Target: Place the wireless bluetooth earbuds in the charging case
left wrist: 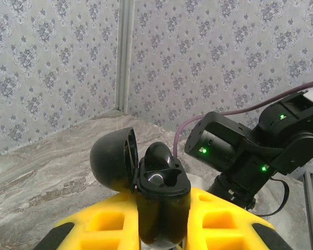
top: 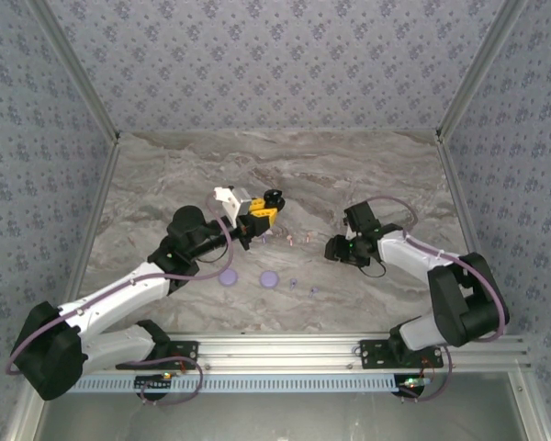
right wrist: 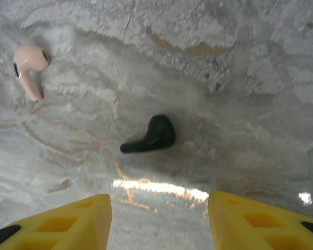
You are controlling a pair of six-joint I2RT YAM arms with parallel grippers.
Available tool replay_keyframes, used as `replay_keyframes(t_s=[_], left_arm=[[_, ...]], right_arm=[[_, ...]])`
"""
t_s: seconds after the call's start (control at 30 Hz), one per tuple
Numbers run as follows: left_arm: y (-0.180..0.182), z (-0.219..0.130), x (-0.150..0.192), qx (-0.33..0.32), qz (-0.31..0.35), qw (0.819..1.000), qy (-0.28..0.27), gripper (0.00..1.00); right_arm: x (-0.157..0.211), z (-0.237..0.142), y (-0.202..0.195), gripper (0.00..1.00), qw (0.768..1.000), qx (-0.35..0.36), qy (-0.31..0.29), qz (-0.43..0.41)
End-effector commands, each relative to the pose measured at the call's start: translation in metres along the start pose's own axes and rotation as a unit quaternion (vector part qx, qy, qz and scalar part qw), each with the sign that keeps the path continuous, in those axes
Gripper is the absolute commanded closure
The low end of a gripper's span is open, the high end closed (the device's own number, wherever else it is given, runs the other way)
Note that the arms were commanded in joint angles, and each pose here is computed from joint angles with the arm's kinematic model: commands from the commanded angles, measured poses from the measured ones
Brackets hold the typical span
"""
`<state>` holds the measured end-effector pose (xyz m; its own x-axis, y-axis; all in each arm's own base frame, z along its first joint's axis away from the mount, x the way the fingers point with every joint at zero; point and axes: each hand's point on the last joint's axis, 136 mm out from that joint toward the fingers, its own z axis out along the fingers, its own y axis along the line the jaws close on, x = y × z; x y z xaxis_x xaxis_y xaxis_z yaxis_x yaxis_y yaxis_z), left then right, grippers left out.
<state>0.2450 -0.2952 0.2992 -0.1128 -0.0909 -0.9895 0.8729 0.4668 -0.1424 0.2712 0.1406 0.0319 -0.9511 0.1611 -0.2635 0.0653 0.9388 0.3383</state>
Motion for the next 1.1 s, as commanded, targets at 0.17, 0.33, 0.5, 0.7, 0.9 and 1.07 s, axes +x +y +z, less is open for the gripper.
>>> replay_keyframes(t_s=[0.17, 0.33, 0.5, 0.7, 0.9, 1.07], left_arm=[[-0.006, -0.004, -0.017, 0.004, 0.019, 1.0, -0.021, 1.0], [-0.006, -0.004, -0.018, 0.005, 0.019, 1.0, -0.022, 1.0], [-0.007, -0.006, -0.02, 0.005, 0.02, 0.999, -0.025, 1.0], [-0.007, -0.006, -0.02, 0.003, 0.021, 0.999, -0.024, 1.0], [-0.007, -0.007, -0.019, 0.005, 0.021, 0.999, -0.024, 1.0], [-0.007, -0.007, -0.019, 0.005, 0.021, 0.999, -0.024, 1.0]], right_arm=[[-0.025, 0.007, 0.01, 0.48, 1.0, 0.003, -0.03, -0.001], [-0.03, 0.011, 0.011, 0.52, 0.999, 0.013, -0.029, -0.009], [-0.031, 0.016, 0.012, 0.53, 0.999, 0.018, -0.026, -0.014], [-0.033, 0.021, 0.014, 0.57, 0.999, 0.026, -0.021, -0.024], [-0.028, 0.027, 0.018, 0.59, 0.999, 0.035, -0.006, -0.041], [-0.027, 0.03, 0.023, 0.61, 0.998, 0.041, 0.0, -0.055]])
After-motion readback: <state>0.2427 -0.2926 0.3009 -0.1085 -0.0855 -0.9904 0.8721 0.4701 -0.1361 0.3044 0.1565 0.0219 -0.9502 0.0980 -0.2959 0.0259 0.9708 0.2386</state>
